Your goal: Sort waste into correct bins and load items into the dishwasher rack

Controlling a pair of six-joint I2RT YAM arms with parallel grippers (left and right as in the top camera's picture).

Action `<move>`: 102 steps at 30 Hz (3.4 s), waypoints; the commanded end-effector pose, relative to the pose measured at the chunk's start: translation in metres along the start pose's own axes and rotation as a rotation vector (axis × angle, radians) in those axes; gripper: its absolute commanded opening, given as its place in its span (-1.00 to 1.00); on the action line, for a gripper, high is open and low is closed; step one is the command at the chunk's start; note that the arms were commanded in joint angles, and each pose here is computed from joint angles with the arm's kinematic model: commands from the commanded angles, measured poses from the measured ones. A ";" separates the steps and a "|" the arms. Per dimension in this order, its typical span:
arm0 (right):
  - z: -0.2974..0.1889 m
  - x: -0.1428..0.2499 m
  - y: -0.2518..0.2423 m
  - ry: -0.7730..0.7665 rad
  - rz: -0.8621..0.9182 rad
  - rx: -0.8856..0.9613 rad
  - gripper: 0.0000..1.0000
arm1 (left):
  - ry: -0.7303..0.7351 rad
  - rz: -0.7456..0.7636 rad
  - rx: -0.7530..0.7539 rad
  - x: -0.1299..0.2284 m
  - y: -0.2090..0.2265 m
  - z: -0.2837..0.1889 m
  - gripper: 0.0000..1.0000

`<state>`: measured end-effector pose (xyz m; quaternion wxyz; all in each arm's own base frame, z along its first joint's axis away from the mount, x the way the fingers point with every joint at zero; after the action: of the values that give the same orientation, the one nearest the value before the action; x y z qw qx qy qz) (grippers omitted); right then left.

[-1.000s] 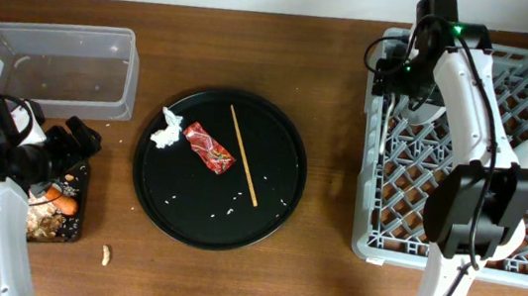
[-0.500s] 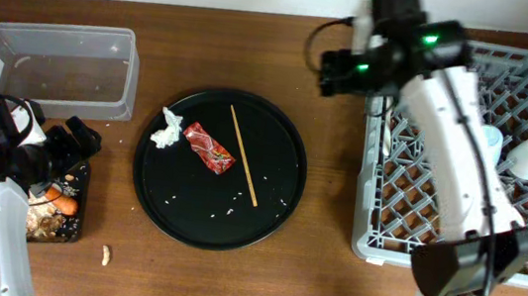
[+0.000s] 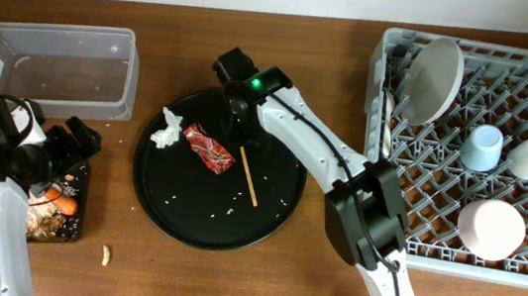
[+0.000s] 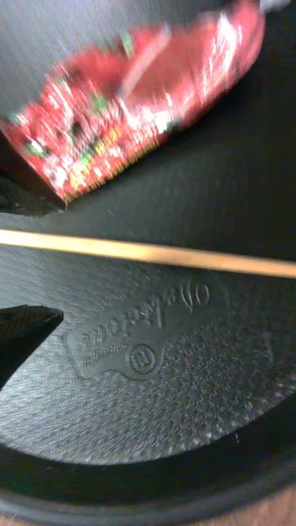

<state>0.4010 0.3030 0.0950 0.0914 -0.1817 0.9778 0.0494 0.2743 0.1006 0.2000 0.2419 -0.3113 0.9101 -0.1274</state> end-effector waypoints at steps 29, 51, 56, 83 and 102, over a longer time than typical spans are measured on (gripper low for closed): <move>0.025 0.006 -0.005 0.042 0.065 0.038 -0.92 | -0.016 0.017 0.009 -0.005 -0.002 -0.004 0.99; -0.152 0.005 -0.267 -0.151 0.447 0.115 -0.92 | -0.016 0.017 0.009 -0.005 -0.002 -0.004 0.99; -0.113 0.007 -0.282 -0.149 0.467 0.132 -0.92 | -0.016 0.017 0.009 -0.005 -0.002 -0.004 0.99; -0.187 0.001 -0.119 -0.099 0.159 -0.256 0.21 | -0.016 0.017 0.009 -0.005 -0.002 -0.004 0.98; -0.114 -0.003 0.016 -0.239 0.020 0.013 0.97 | -0.016 0.017 0.009 -0.005 -0.002 -0.004 0.98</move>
<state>0.3529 0.3316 0.1633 0.1543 -0.2222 0.9602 0.0691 0.2744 0.1006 0.2001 0.2419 -0.3113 0.9101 -0.1274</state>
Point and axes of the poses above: each gripper's point midway between its finger pads, its own z axis out along the fingers, its own y axis along the line the jaws close on, x = y × z, the point moved 5 cm from there along -z, back along the fingers, and after that the axes turned 2 degrees about z, right-handed, at the moved point
